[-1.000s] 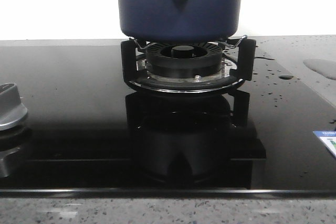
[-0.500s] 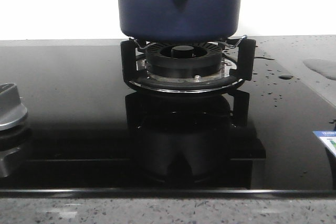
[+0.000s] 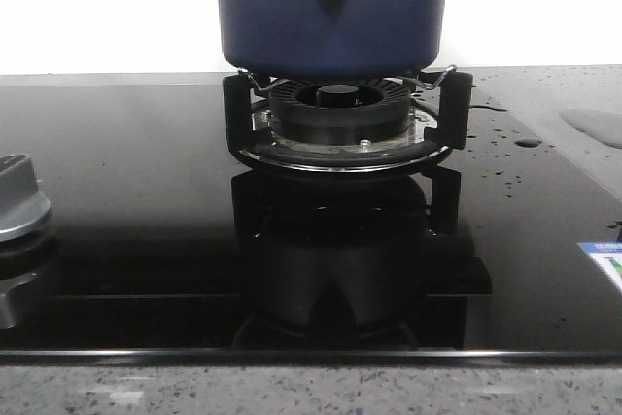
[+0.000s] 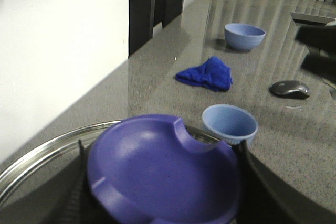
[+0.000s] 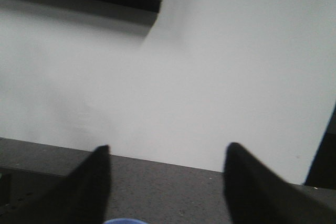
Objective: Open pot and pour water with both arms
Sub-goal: 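Lower the cup onto the counter beside the stove and open right gripper, then lower the glass lid onto the saucepan and release with left gripper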
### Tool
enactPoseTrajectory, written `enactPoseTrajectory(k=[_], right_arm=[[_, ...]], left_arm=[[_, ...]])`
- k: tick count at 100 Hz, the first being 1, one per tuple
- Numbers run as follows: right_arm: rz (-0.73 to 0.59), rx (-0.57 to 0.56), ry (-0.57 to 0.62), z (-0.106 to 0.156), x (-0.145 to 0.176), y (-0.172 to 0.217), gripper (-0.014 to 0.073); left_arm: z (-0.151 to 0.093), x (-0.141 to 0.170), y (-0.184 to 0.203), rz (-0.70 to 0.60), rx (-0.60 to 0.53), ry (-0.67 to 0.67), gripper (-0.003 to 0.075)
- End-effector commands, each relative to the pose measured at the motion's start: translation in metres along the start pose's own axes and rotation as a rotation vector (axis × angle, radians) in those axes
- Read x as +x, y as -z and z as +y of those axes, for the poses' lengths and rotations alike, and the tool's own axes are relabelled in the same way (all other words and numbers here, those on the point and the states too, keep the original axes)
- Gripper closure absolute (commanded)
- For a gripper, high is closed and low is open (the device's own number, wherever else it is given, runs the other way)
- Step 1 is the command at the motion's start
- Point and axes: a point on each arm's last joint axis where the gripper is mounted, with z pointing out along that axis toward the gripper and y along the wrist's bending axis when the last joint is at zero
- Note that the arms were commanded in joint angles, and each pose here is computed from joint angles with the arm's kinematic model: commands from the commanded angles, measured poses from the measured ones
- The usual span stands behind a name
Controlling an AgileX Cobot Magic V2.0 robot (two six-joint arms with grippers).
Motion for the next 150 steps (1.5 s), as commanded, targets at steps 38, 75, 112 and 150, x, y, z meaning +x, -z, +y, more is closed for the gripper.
enactPoseTrajectory(k=[38,75,112,150], right_arm=[[0.022,0.132,-0.016,-0.013,-0.009,0.015,0.0660],[0.025,0.135,-0.016,-0.013,-0.008,0.015,0.0660],[0.047,0.098,-0.153,-0.010,-0.005,0.026,0.0666],[0.092,-0.275,-0.174,0.016,0.021,0.048,0.0666]], left_arm=[[0.007,0.002,-0.012,-0.067,0.040,0.067,0.0456],[0.006,-0.010,-0.005,-0.124,0.014,0.066,0.0051],[-0.061,-0.097,0.100,-0.244,-0.166,-0.145,0.0702],[-0.152,-0.055,0.165,-0.139,-0.457,-0.178,0.0741]])
